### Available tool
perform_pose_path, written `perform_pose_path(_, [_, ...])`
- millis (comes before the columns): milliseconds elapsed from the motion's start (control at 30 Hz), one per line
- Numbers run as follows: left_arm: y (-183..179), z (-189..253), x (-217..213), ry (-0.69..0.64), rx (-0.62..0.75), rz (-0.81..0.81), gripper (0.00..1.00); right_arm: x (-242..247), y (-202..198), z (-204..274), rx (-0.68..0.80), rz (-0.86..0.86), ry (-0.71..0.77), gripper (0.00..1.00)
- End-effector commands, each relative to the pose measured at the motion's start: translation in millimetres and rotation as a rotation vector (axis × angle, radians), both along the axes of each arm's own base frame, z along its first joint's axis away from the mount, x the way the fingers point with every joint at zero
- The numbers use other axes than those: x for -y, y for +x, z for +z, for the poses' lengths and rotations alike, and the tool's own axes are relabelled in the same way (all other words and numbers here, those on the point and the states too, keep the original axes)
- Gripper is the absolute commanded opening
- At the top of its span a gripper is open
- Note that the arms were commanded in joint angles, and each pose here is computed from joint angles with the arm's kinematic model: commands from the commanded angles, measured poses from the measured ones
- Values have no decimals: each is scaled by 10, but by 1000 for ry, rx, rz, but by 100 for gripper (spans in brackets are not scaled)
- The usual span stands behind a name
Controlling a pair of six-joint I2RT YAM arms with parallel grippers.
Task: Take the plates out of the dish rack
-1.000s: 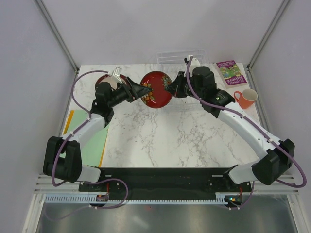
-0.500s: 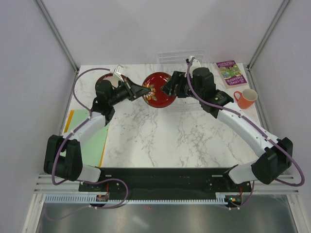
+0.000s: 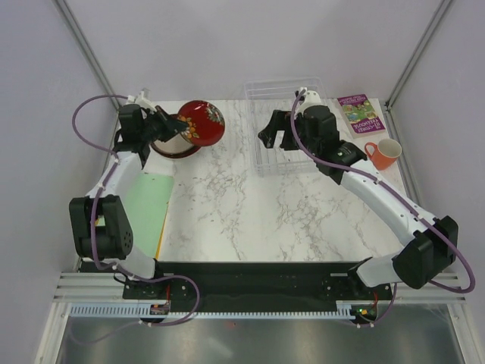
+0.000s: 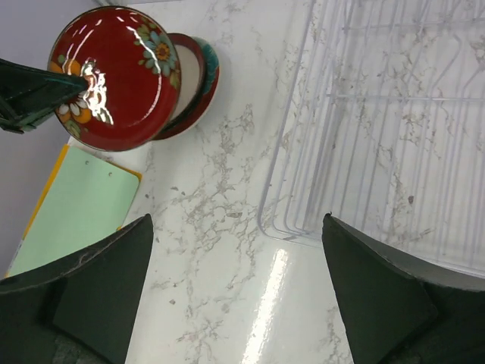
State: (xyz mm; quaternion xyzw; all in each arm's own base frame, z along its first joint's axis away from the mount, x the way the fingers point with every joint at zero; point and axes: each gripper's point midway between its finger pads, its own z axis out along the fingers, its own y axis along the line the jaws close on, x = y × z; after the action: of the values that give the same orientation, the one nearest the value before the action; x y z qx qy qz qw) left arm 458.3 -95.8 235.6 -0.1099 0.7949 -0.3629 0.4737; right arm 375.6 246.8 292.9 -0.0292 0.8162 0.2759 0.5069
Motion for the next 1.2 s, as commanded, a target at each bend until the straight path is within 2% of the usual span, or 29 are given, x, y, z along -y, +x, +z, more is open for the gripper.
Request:
perform_pose_path(0, [282,1,-595,90,32,91,2,149,98,-46,20,-24,-51,98])
perform_pose_path(133, [483,-320,-981,91,-30,153,2,222,203,-217,-11,-33,-74,98])
perform_pose_path(433, [809,-677,-1267,82,-80,202,2,146,249,-682,-108,37,-112,98])
perform_pose_path(667, [955,-923,-1338,68,-119,201,2,125,235,-766,-121,65,-121,98])
perform_pose_path(933, [953,-1173,-1344,81,-159,188,2,148,214,-765,-124,66,-116,98])
perform_pose_path(1067, [934,-1242,-1342,85,-180,183,15,139,206,-771,-126,71,-116,98])
perform_pose_path(1167, [921,-1292,-1312,82,-188,166,21,147,193,-757,-126,68,-109,98])
